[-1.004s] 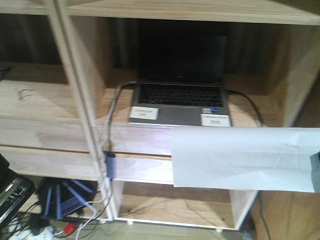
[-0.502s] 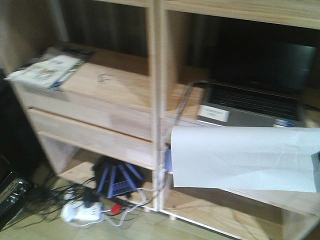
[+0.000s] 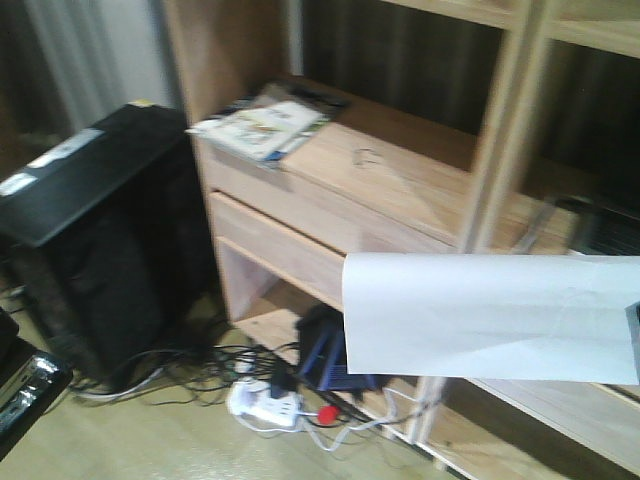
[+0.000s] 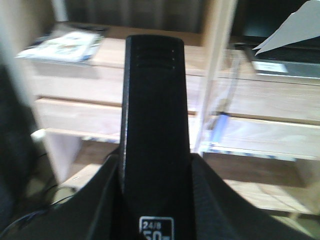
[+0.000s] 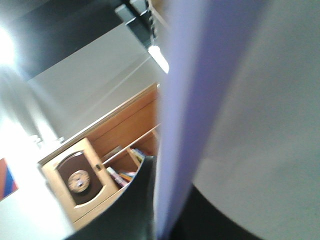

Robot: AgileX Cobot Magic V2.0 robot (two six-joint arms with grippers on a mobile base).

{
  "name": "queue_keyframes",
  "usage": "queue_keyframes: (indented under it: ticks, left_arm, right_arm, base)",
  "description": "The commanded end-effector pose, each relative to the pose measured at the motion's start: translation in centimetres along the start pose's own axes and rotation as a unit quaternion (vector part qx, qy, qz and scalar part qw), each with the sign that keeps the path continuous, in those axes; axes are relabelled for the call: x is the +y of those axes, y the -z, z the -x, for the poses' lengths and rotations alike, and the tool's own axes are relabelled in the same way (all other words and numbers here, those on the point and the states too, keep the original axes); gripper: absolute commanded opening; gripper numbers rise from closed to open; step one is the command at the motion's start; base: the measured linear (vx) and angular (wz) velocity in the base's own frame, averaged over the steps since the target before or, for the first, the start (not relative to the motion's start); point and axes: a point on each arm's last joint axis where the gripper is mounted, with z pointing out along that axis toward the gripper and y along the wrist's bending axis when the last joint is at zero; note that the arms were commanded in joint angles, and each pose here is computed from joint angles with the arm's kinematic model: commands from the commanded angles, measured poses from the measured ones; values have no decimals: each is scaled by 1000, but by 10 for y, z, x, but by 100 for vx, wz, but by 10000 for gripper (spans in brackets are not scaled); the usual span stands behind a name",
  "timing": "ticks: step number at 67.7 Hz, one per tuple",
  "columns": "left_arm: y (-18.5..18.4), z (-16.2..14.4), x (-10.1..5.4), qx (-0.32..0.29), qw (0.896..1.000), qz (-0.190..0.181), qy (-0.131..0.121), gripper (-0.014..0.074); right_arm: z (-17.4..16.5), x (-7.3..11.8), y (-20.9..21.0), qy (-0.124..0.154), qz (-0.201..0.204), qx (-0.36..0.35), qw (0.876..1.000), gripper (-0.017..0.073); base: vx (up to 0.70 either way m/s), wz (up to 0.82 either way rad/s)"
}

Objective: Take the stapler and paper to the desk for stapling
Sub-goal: 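Drive the base to the wooden desk holding stapler and paper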

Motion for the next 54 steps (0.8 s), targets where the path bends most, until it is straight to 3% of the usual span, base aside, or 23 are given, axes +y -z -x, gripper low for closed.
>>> queue_keyframes:
  ticks: [1, 54]
  left_arm:
    - [5, 19, -1, -69, 998, -2, 7, -6]
    - [5, 19, -1, -69, 998, -2, 7, -6]
  right_arm:
    - [1, 6, 5, -4, 42, -21, 999, -6]
    - [1, 6, 5, -4, 42, -21, 999, -6]
  base:
    - [7, 57]
    - [10, 73]
